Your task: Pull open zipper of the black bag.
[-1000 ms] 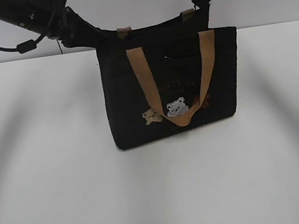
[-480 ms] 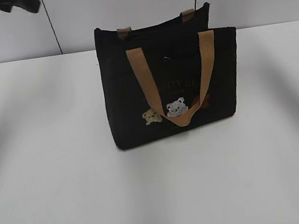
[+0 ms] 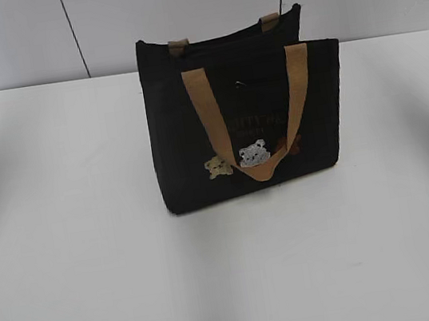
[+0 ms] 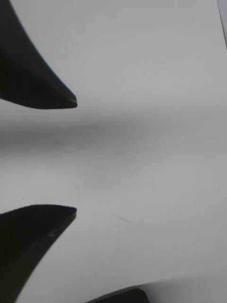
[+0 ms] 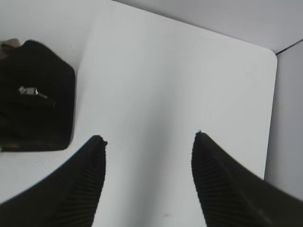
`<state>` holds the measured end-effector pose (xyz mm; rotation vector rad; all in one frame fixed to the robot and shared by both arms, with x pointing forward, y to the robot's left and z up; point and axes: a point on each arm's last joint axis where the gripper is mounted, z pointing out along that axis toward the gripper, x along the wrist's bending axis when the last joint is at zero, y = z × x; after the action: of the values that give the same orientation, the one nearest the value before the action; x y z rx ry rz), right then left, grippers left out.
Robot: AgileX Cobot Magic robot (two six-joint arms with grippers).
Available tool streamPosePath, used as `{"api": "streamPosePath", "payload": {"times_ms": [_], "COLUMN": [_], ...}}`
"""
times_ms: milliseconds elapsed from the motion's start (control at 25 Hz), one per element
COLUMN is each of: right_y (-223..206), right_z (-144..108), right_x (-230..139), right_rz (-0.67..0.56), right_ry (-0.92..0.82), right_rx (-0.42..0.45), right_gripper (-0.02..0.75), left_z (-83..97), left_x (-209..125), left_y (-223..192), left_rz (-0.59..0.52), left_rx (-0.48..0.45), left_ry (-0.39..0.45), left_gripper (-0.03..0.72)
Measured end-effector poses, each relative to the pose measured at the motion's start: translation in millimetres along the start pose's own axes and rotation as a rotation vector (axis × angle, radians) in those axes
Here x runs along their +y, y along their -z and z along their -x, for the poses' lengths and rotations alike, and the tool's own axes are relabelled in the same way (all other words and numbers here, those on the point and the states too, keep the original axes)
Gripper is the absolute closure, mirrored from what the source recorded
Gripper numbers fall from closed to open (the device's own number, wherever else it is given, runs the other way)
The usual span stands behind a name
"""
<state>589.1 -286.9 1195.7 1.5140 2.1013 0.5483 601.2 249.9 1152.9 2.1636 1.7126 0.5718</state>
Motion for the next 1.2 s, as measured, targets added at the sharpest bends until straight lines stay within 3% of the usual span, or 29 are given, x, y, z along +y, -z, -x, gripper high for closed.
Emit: {"api": "streamPosePath", "payload": {"times_ms": [200,560,920,1200], "right_y": [27.8,62.9,55.5,60.0], "right_z": [-17.2,-57.1,-87.2,-104.2], "right_x": [-50.1,-171.8,-273.0,-312.5], "right_rz": [-0.049,-0.09,-0.101,-0.001], "right_ry": [0.006,0.022,0.016,-0.003], "right_rx": [0.034,0.083,0.09,0.116], "right_gripper": [0.295,0.295,0.295,0.295], "left_z": [-1.2,11.1,21.7,27.7], "left_x": [-25.7,-136.6,-250.4,-308.5], "left_y": [38.5,62.8,81.6,84.7], "left_rz": [0.043,0.032,0.185,0.307], "left_rx": [-0.021,-0.053,-0.046,-0.039], "left_ry": [0.028,0.038,0.047,0.053], "left_gripper": [0.216,0.216,0.216,0.218]}}
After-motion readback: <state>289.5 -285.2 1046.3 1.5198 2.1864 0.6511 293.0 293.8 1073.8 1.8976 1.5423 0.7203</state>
